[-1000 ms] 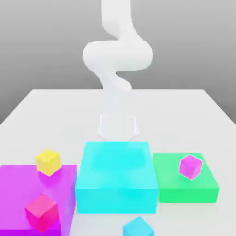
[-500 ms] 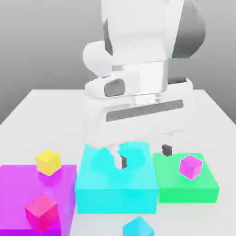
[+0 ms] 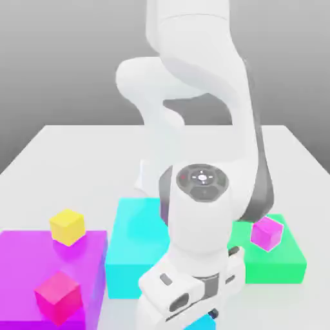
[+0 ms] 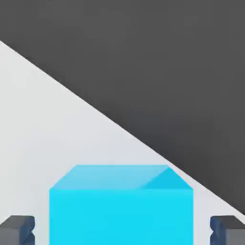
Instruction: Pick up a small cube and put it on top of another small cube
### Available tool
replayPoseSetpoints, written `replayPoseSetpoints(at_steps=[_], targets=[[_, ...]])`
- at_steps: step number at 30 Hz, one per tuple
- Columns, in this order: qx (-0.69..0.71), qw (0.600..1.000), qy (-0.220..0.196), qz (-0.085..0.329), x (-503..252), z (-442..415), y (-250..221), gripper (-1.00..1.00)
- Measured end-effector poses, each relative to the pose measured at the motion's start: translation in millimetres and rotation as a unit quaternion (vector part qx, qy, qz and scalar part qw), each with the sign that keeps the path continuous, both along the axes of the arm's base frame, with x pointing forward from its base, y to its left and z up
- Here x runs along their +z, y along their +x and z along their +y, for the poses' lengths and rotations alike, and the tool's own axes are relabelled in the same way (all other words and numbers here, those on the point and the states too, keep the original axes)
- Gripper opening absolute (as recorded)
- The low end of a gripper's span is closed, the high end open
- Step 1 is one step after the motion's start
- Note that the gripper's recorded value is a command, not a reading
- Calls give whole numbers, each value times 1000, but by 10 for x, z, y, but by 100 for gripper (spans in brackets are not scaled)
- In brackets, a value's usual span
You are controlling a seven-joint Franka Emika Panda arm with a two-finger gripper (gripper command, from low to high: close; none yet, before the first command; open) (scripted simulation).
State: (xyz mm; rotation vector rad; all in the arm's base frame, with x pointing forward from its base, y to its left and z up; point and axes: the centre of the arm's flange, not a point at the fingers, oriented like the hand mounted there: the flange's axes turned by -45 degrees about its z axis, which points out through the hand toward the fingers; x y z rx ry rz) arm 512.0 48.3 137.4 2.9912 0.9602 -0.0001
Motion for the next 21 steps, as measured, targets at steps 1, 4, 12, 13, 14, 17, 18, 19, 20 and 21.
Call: replayPoseSetpoints(at_steps=[1, 4, 12, 13, 14, 17, 18, 19, 20, 21], targets=[[0, 1000, 0, 0, 0, 0, 0, -100], [0, 1000, 0, 0, -2, 1, -1, -100], [46, 999, 15, 5, 849, 444, -267, -100], [61, 998, 19, 6, 931, 574, -362, -100], [76, 997, 22, 7, 1010, 699, -462, -100], [132, 991, 25, 9, 1235, 1120, -821, -100], [151, 988, 25, 9, 1305, 1250, -954, -100], [169, 985, 24, 9, 1371, 1357, -1086, -100], [181, 983, 22, 8, 1434, 1411, -1198, -100], [192, 981, 20, 8, 1493, 1457, -1311, -100]])
